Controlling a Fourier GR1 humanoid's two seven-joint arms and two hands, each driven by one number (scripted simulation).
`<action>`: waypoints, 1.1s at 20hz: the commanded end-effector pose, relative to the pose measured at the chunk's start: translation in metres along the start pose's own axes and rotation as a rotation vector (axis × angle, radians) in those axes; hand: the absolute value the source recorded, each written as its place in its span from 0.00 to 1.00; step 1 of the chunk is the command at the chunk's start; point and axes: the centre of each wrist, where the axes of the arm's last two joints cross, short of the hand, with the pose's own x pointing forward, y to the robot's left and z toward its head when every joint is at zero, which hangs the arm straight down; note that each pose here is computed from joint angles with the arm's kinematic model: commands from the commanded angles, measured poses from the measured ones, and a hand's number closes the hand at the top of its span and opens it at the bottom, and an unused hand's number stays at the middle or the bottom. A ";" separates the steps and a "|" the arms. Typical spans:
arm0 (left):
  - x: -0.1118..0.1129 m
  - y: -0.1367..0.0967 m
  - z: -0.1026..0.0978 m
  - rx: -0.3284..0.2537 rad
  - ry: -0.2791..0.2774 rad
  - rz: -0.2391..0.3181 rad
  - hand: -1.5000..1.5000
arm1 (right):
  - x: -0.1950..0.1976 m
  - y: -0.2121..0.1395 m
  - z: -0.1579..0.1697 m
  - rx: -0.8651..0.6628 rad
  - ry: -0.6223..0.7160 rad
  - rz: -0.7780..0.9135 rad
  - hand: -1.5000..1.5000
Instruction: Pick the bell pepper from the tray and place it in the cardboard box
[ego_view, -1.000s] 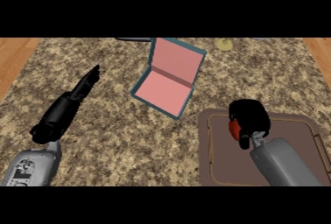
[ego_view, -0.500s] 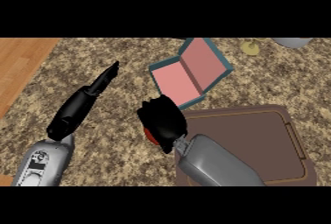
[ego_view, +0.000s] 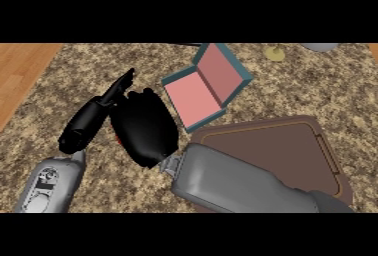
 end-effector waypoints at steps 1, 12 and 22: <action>-0.007 0.011 0.007 0.006 0.017 0.000 0.50 | 0.008 -0.026 -0.018 -0.134 0.152 -0.107 1.00; -0.003 0.019 0.006 0.075 0.033 -0.021 0.50 | -0.025 -0.055 -0.088 -0.261 0.433 -0.168 1.00; -0.020 0.022 0.019 0.094 0.030 -0.023 0.50 | -0.084 -0.034 -0.106 0.132 0.518 -0.061 1.00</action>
